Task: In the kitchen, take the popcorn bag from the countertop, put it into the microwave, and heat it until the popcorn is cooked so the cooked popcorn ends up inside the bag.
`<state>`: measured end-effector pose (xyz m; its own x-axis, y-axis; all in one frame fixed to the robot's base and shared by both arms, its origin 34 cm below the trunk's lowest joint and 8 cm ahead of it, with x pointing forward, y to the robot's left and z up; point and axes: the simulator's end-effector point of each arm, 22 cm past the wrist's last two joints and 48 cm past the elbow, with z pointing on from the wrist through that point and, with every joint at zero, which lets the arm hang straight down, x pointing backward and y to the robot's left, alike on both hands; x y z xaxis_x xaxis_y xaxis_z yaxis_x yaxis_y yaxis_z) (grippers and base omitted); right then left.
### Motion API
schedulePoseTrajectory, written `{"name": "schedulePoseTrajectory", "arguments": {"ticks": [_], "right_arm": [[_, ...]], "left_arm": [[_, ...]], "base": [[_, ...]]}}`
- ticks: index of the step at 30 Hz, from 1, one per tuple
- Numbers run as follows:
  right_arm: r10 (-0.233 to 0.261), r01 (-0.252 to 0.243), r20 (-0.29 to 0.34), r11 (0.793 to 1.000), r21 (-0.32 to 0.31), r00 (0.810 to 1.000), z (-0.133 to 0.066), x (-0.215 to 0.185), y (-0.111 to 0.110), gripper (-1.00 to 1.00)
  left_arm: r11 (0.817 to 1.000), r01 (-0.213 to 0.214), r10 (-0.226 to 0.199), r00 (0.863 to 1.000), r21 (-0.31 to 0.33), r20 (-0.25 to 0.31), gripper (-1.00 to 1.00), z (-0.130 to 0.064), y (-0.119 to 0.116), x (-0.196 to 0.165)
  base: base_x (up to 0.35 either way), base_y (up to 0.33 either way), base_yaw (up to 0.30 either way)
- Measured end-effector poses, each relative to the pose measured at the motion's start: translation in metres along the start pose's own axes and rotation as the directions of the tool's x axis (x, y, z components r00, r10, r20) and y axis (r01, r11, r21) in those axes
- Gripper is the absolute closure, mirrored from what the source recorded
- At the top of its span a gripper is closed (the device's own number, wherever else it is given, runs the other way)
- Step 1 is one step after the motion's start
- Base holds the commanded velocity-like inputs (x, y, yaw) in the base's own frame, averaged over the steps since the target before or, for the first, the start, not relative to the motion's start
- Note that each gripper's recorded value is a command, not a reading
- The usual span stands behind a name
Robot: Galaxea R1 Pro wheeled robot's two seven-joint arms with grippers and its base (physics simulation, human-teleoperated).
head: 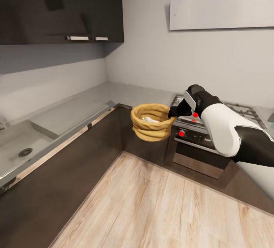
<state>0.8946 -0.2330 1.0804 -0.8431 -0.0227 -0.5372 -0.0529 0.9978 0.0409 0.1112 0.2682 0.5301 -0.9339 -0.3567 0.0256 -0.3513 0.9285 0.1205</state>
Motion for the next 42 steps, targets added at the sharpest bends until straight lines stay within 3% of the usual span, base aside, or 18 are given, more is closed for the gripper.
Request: {"name": "schedulePoseTrajectory", "arguments": {"ticks": [7, 12, 20, 26, 38, 42], "right_arm": [[-0.001, 0.001, 0.009, 1.000, 0.000, 1.000, -0.007, -0.002, 0.001, 1.00], [-0.002, 0.002, -0.046, 1.000, 0.004, 0.999, 0.014, 0.031, 0.000, 1.00], [0.002, -0.003, -0.047, 1.000, -0.016, 0.999, 0.011, 0.035, 0.007, 1.00], [0.003, -0.006, -0.099, 1.000, -0.025, 0.995, 0.030, 0.069, 0.009, 1.00], [0.012, -0.015, -0.130, 1.000, -0.026, 0.991, 0.037, 0.093, 0.006, 1.00], [0.014, -0.019, -0.168, 1.000, -0.025, 0.986, 0.050, 0.119, 0.005, 1.00]], "left_arm": [[1.000, 0.001, -0.001, 1.000, 0.004, 0.010, -1.00, 0.000, -0.002, -0.004], [1.000, 0.002, -0.002, 1.000, 0.007, 0.018, -1.00, 0.000, -0.003, -0.007], [1.000, 0.003, -0.003, 1.000, 0.011, 0.030, -1.00, 0.000, -0.004, -0.012], [1.000, 0.004, -0.004, 0.999, 0.013, 0.039, -1.00, 0.000, -0.005, -0.015], [1.000, 0.005, -0.007, 0.998, 0.021, 0.056, -1.00, -0.001, -0.007, -0.022], [1.000, 0.006, -0.007, 0.998, 0.022, 0.061, -1.00, -0.001, -0.008, -0.024]], "base": [[0.000, 0.000, 0.000], [0.000, 0.000, 0.000], [0.000, 0.000, 0.000], [0.000, 0.000, 0.000], [0.000, 0.000, 0.000], [0.000, 0.000, 0.000]]}}
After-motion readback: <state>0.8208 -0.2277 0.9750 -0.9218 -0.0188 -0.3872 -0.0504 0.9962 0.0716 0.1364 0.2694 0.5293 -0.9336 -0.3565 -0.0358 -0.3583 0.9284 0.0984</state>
